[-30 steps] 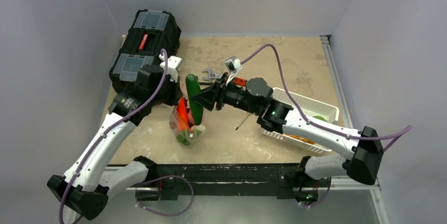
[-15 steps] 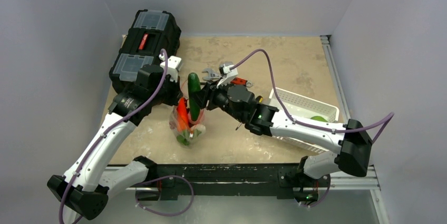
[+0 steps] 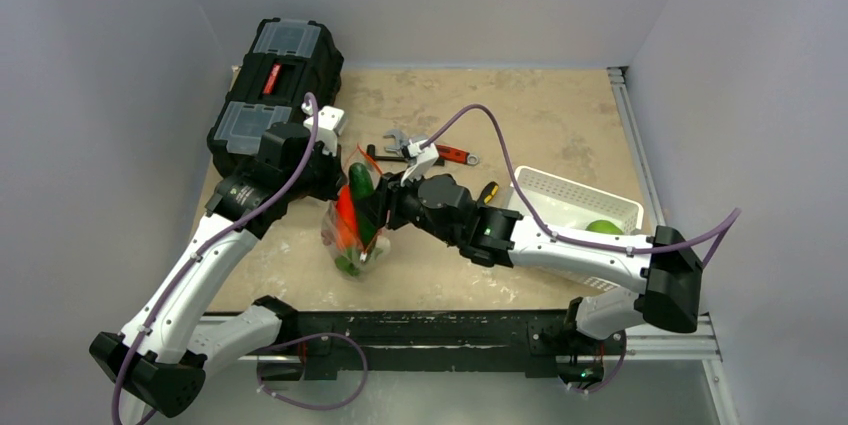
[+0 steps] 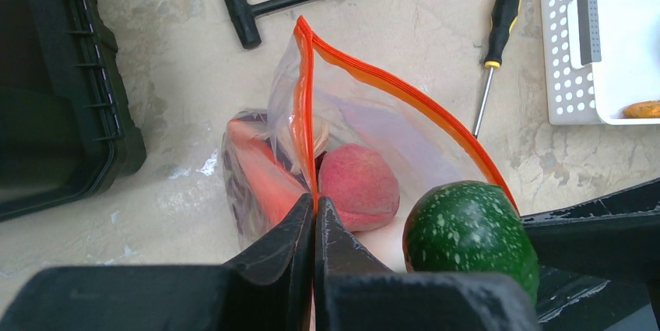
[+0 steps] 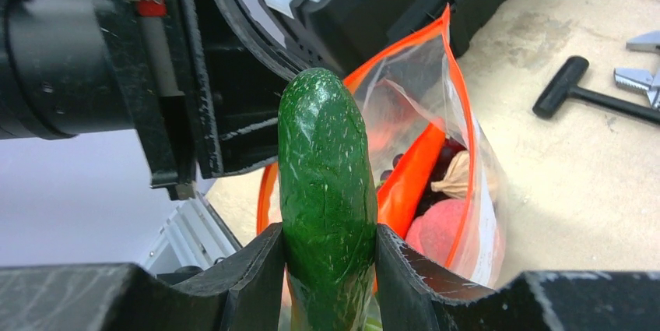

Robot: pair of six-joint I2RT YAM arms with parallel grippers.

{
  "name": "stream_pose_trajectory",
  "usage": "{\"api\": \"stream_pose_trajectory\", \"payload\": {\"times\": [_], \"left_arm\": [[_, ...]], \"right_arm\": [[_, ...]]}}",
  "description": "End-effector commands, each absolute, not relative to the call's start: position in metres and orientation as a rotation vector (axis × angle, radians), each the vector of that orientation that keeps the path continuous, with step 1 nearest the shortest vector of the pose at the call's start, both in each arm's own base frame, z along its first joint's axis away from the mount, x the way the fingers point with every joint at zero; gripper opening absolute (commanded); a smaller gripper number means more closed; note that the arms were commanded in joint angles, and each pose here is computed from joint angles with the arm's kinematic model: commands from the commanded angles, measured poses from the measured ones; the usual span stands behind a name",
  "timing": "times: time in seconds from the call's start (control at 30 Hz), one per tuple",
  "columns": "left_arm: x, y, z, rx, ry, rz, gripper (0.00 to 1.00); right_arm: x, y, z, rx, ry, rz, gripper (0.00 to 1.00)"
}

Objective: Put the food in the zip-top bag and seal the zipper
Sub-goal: Place the fake vegetable in the zipper food storage bag.

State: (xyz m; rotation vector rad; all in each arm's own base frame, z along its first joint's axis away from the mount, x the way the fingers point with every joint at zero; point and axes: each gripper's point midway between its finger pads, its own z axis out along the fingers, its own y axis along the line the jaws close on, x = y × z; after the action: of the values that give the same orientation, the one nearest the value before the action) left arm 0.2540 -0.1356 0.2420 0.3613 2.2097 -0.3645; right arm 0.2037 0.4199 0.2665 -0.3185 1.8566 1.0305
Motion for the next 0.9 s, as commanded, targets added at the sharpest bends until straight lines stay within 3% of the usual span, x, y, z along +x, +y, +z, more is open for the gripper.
{"api": "stream_pose_trajectory", "payload": {"times": [0.0, 0.1, 0.27, 0.4, 0.87], "left_arm": [[0.261, -0.138, 0.263, 0.361, 2.14, -0.376, 0.0], [0.261, -0.138, 0.263, 0.358, 2.138, -0.373, 0.0], [0.261, -0.139, 0.264, 0.361, 2.136, -0.379, 0.0], [0.26, -0.138, 0.264, 0.36, 2.135, -0.378, 0.0], [0.26, -0.138, 0.265, 0.361, 2.132, -0.379, 0.0]], "right_arm": [[0.202, 0.421, 0.28, -0.266, 1.879, 1.051, 0.23], [0.203, 0.422, 0.273, -0.235, 1.92, 1.035, 0.29], [0.205, 0.423, 0.268, -0.228, 1.953, 0.996, 0.5], [0.207, 0.424, 0.267, -0.239, 1.976, 0.963, 0.6], [0.208, 0.401, 0.301, -0.263, 1.895, 0.92, 0.65]]}}
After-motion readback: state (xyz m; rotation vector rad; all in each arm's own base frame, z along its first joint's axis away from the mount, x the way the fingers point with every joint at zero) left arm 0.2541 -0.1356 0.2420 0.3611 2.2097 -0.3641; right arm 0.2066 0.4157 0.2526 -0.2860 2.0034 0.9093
